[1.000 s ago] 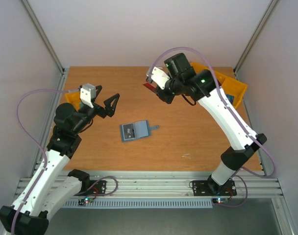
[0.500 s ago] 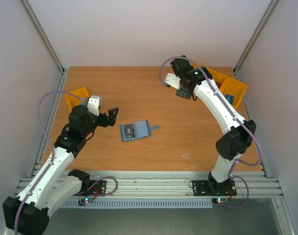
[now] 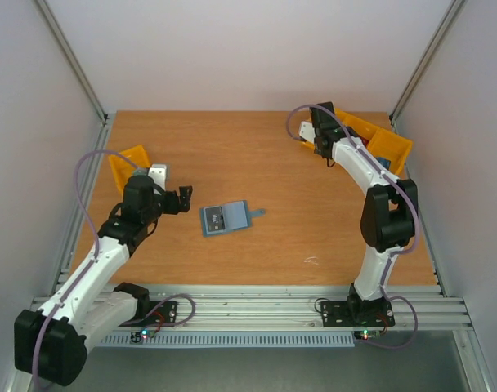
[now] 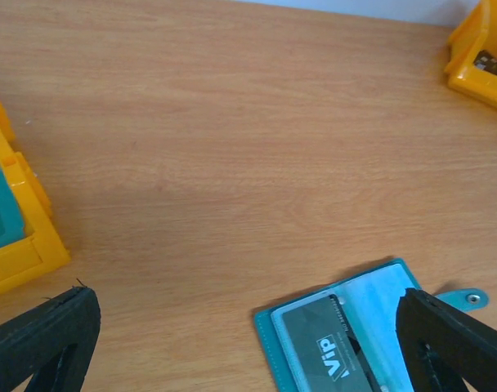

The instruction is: Take the credit cards out of the card holder

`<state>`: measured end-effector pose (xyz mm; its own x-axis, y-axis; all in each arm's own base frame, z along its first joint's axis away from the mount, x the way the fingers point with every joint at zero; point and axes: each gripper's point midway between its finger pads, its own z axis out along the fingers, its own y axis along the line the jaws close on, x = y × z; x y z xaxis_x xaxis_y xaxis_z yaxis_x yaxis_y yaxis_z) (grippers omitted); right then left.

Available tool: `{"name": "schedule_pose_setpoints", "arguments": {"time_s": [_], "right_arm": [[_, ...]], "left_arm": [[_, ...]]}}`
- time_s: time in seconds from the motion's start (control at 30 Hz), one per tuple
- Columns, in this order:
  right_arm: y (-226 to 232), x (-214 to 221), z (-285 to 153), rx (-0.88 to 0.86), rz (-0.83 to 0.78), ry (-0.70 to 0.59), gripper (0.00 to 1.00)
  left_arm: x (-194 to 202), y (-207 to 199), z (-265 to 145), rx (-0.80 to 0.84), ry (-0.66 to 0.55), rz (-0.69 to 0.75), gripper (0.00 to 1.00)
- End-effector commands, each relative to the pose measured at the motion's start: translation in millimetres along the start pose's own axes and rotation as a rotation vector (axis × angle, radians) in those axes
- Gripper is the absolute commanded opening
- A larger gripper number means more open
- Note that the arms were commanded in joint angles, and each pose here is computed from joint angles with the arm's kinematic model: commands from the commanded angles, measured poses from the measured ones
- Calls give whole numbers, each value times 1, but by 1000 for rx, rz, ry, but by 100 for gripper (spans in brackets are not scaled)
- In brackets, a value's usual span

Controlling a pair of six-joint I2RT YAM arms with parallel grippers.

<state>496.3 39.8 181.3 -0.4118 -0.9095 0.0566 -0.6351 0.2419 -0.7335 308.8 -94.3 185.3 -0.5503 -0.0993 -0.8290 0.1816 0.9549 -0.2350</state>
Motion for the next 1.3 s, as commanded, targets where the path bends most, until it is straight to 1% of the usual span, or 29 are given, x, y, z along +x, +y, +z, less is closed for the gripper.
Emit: {"name": "schedule_pose_setpoints", "arguments": {"time_s": [0.0, 0.07, 0.17, 0.23, 0.33, 0.57, 0.73, 0.8, 1.17, 1.2, 1.27], "right_arm": [[-46, 3, 39, 203, 10, 9, 1], [-52, 7, 57, 247, -3, 26, 1], [-57, 15, 79, 248, 11, 36, 1], [-60, 23, 93, 253, 6, 64, 1], [-72, 35, 108, 307, 4, 110, 1], [-63, 44, 124, 264, 33, 93, 1], [-52, 60, 135, 214, 34, 122, 1], [-48, 63, 136, 186, 48, 111, 1], [-12, 64, 141, 55, 16, 96, 1], [-11, 78, 145, 39, 35, 108, 1], [-3, 82, 149, 18, 45, 109, 1]], "left_arm": [[-8, 10, 8, -46, -26, 9, 99], [-8, 11, 10, -50, -18, 17, 99], [-10, 13, 15, -57, -10, 19, 99], [-11, 14, 18, -60, -9, 27, 99], [-12, 18, 21, -73, -2, 35, 99], [-14, 22, 27, -86, -4, 36, 99], [-13, 23, 29, -87, 2, 49, 99], [-11, 23, 30, -85, 6, 48, 99], [-10, 24, 32, -82, 15, 46, 99], [-11, 23, 31, -80, 15, 48, 99], [-12, 23, 32, -78, 13, 54, 99]]}}
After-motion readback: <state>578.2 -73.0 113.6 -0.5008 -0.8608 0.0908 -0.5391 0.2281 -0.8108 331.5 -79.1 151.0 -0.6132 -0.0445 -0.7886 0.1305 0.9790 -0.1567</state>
